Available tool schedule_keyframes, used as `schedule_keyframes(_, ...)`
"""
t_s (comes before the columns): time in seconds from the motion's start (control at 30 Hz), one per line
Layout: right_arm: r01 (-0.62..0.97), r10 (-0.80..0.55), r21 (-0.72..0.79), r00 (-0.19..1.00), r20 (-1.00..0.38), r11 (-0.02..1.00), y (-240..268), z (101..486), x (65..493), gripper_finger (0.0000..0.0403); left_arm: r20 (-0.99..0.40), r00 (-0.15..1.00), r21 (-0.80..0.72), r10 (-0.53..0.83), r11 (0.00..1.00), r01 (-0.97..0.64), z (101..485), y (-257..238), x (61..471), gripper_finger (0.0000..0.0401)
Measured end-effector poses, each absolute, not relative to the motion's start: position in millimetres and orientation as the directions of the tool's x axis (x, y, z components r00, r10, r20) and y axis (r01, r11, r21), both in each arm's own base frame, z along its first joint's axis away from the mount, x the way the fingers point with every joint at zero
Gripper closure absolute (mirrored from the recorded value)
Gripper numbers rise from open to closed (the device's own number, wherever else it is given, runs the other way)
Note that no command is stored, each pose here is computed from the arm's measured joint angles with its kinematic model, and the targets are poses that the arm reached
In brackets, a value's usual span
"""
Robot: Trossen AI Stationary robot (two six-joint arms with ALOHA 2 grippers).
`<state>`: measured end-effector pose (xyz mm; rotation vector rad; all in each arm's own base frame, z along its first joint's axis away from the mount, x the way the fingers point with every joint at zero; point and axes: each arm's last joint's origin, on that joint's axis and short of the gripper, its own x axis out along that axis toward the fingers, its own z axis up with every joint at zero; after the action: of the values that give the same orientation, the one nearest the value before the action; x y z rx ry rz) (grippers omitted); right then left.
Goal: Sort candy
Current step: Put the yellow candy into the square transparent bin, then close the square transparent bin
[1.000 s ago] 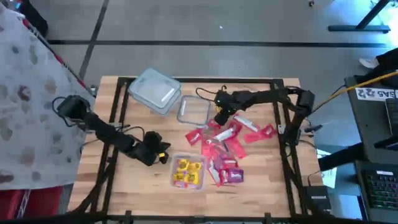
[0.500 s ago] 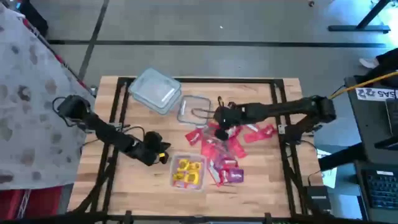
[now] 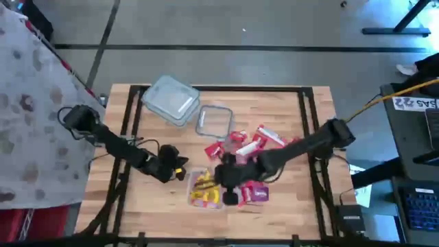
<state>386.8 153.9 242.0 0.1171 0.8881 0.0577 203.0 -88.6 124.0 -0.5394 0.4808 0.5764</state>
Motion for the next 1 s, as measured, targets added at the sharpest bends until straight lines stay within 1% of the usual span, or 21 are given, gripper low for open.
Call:
schedule_keyframes(0.13,0.042,0.061,0.099,0.538,-0.841,0.994,153,221,397,0.0401,-0.558,0.740,-0.345,0.376,0.705,-0.619,124,-89,203,0.0401)
schedule_keyframes(0.23,0.040,0.056,0.086,0.486,-0.872,0.995,154,204,399,0.0382,-0.560,0.738,-0.342,0.376,0.706,-0.619,124,-89,203,0.0401)
schedule_keyframes(0.3,0.033,0.055,0.080,0.475,-0.878,0.996,155,199,401,0.0358,-0.562,0.736,-0.336,0.378,0.709,-0.621,124,-88,203,0.0401)
schedule_keyframes(0.5,0.019,0.054,0.070,0.457,-0.888,0.997,153,199,400,0.0265,-0.561,0.737,-0.337,0.377,0.709,-0.620,124,-89,203,0.0401)
schedule_keyframes(0.57,0.016,0.068,0.085,0.462,-0.884,0.996,150,203,400,0.0243,-0.561,0.737,-0.337,0.377,0.709,-0.619,124,-89,203,0.0401)
schedule_keyframes(0.63,0.007,0.093,0.110,0.481,-0.872,0.994,149,213,398,0.0230,-0.561,0.737,-0.337,0.377,0.709,-0.619,124,-89,203,0.0401)
schedule_keyframes(0.73,0.001,0.110,0.131,0.530,-0.841,0.991,149,226,398,0.0227,-0.561,0.737,-0.336,0.377,0.710,-0.619,124,-89,203,0.0401)
schedule_keyframes(0.83,0.016,0.113,0.145,0.539,-0.835,0.989,146,226,400,0.0244,-0.561,0.737,-0.336,0.377,0.710,-0.619,124,-89,203,0.0401)
schedule_keyframes(1.0,0.029,0.123,0.160,0.508,-0.853,0.987,140,202,412,0.0286,-0.561,0.737,-0.336,0.377,0.710,-0.619,124,-89,203,0.0401)
